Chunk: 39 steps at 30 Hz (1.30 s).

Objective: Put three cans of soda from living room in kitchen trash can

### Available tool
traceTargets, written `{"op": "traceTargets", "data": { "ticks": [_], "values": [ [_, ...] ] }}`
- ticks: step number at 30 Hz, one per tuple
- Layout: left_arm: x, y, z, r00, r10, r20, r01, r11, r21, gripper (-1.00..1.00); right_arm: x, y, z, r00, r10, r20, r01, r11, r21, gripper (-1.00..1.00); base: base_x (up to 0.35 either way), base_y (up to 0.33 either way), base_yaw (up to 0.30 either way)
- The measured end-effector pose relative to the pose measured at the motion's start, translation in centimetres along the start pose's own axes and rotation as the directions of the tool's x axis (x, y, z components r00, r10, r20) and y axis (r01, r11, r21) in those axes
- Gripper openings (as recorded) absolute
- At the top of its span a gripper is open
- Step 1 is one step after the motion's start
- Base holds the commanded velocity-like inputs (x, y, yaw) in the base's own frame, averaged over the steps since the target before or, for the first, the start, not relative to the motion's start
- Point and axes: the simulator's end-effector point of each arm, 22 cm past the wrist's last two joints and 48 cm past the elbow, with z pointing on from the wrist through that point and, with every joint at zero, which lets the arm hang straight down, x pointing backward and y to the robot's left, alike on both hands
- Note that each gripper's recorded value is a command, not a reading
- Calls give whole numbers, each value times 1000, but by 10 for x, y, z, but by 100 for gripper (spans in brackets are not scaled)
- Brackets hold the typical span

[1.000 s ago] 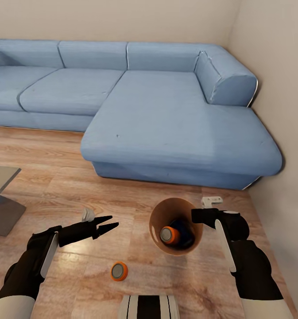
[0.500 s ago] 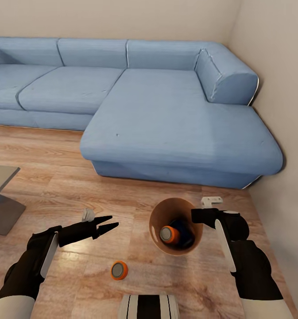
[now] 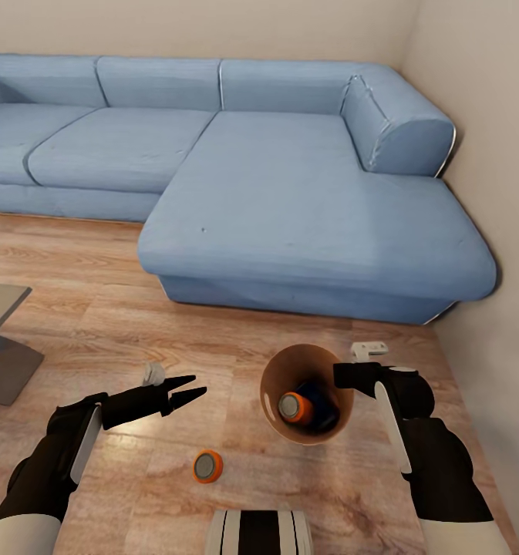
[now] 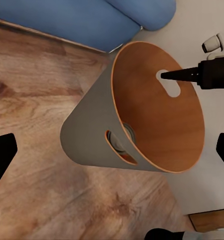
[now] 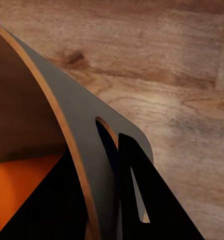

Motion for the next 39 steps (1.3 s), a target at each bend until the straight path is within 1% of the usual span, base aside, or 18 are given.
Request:
{"op": "traceTargets", "data": {
  "ticks": [13, 24, 27, 39],
  "values": [
    [7, 6, 2, 1000, -15, -8, 15, 1000, -3, 100, 7, -1, 7, 1000, 2, -17, -2, 1000, 1, -100, 0, 0, 0],
    [9, 7, 2, 1000, -18, -10, 18, 1000, -3, 100, 9, -1, 9, 1000, 0, -22, 0, 1000, 1, -100, 0, 0, 0],
    [10, 8, 3, 1000, -21, -11, 20, 1000, -4, 100, 10, -2, 10, 1000, 7, -23, -7, 1000, -1, -100, 0, 0, 0],
    [16, 13, 4, 999, -33, -18, 33, 999, -6, 100, 16, -4, 16, 999, 10, -39, -10, 1000, 2, -100, 0, 0, 0]
  ]
}}
